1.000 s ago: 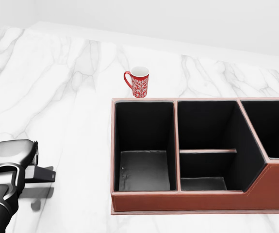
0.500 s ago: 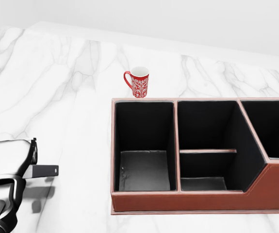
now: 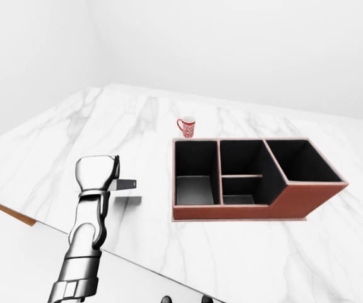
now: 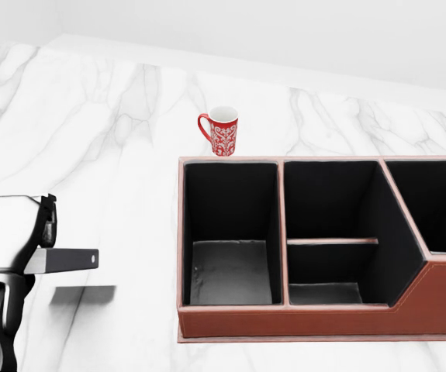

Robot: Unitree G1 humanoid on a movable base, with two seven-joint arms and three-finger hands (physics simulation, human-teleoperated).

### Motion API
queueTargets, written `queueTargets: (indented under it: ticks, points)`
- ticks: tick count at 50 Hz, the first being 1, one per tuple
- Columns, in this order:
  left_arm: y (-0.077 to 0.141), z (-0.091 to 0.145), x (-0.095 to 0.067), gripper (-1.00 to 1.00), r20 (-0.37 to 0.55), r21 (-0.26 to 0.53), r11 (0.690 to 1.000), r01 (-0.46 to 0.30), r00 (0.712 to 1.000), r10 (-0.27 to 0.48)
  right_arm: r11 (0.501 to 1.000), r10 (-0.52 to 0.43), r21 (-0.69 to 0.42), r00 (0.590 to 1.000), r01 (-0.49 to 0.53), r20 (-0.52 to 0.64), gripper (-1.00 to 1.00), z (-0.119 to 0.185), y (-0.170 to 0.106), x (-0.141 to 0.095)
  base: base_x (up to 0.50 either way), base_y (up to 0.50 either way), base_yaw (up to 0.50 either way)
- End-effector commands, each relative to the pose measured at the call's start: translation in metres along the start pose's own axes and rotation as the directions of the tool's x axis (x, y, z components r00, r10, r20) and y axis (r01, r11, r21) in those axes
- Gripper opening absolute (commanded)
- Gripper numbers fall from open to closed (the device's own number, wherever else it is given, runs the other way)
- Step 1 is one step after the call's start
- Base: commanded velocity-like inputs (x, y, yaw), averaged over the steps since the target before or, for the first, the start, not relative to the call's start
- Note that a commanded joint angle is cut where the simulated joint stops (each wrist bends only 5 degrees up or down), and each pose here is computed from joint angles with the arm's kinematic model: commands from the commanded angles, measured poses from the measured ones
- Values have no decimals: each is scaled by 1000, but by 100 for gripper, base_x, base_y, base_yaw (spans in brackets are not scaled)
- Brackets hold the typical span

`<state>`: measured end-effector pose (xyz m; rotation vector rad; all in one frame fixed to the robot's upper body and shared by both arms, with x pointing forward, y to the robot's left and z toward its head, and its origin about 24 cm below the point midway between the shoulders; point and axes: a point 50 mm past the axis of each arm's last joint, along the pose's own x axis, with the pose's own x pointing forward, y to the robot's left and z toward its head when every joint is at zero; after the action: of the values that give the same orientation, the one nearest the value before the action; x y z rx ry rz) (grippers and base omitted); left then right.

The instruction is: Pick up the book and place it in the left compartment of the caddy.

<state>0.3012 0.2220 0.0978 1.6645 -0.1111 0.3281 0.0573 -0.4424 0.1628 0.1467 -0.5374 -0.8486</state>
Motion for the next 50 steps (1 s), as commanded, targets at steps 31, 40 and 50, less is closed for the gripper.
queueTargets:
  ticks: [31,40,50]
  points:
    - [161,49,-49,-100,106,-36,956,-291,950,294,1000,5,-3,1000,-5,-10,100,-3,0,-1,0,0,0]
    - [175,66,-50,-100,146,-52,946,-319,935,323,1000,7,-3,1000,-7,-4,100,-1,1,0,0,0,0]
    - [187,97,-43,-100,215,-60,938,-342,913,346,1000,11,-2,1000,-11,-2,100,-1,1,-1,0,0,0]
